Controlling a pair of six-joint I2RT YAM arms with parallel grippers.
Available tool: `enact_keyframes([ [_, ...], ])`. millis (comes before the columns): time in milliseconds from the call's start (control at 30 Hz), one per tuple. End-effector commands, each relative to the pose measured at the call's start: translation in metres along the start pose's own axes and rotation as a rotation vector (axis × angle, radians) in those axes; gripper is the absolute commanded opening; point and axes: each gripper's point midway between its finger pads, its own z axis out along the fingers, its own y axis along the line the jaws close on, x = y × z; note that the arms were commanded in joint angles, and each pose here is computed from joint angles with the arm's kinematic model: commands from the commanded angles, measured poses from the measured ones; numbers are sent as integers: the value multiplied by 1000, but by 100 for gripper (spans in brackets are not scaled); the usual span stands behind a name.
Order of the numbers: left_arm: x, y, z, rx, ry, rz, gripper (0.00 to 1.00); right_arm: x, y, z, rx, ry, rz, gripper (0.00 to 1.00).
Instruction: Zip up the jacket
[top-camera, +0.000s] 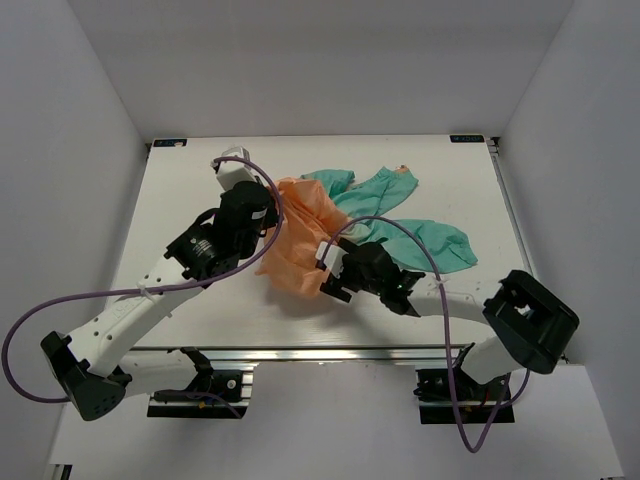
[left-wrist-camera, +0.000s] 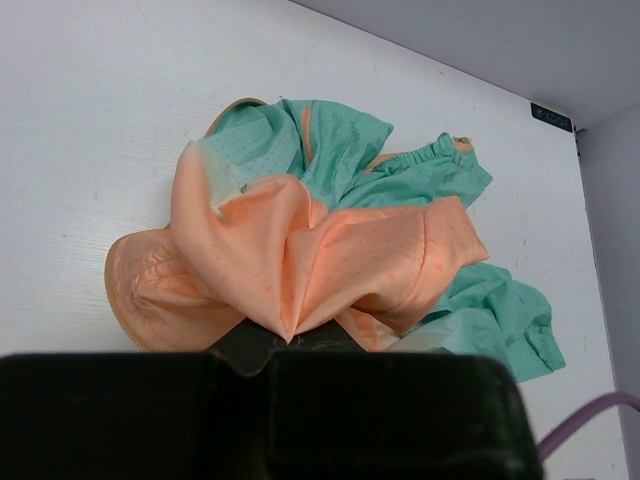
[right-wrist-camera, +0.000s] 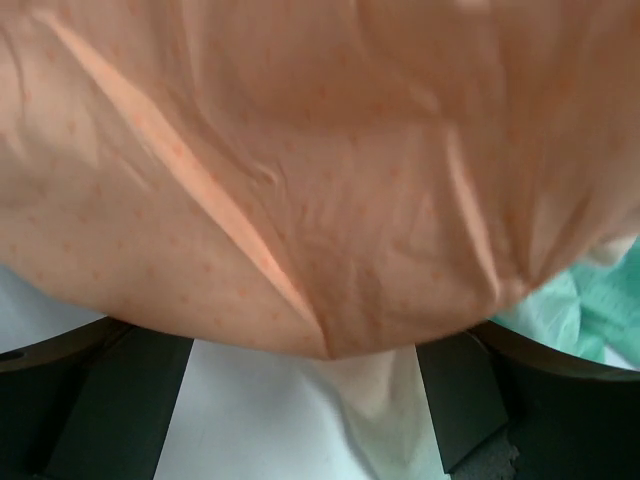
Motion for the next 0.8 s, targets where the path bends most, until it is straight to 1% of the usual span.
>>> enact_keyframes([
  [0,-13,-2,-10,35,-22,-38,0,-44,-17,16,38,-146,-70,89],
  [67,-15,-2,-11,34,-27,-42,0,-42,-17,26,31,-129,-83,88],
  [167,-21,0,-13,22,-42,-50,0,-25,-13,34,16,-48,-64,75],
  [200,-23,1,-14,22,-47,-53,0,-20,-13,35,19,-29,-51,59],
  [267,-29,5,-16,3,-71,-64,0,-17,-25,30,84,2,-37,31],
  [300,-33,7,-17,-9,-85,-74,0,-22,-32,26,127,-5,11,1],
  [333,-41,9,-20,-16,-105,-90,0,-24,-48,19,213,9,42,0],
  [367,-48,11,-22,-33,-129,-98,0,-39,-63,3,278,-24,69,0],
  [433,-68,8,-31,-18,-174,-135,0,-52,-91,-24,426,-48,147,0],
  [467,-77,5,-36,-3,-195,-151,0,-76,-108,-51,492,-129,181,0],
  [500,-90,-3,-41,39,-223,-165,0,-89,-119,-69,537,-174,195,0],
  [533,-102,-9,-49,80,-246,-175,0,-113,-133,-89,581,-239,207,0],
  [567,-124,-21,-62,145,-285,-206,0,-138,-145,-121,611,-322,232,0],
  [600,-133,-33,-72,215,-286,-194,0,-159,-153,-142,626,-385,259,0],
  [633,-146,-40,-83,264,-301,-203,0,-200,-170,-188,654,-523,309,0],
  [667,-171,-49,-102,325,-347,-227,0,-208,-172,-194,640,-519,303,0],
  [700,-182,-58,-116,392,-359,-232,0,-226,-177,-225,645,-596,319,0],
  [733,-192,-65,-128,448,-380,-232,0,-244,-175,-242,607,-659,300,0],
  [767,-215,-72,-149,517,-430,-248,0,-266,-180,-280,612,-754,308,0],
])
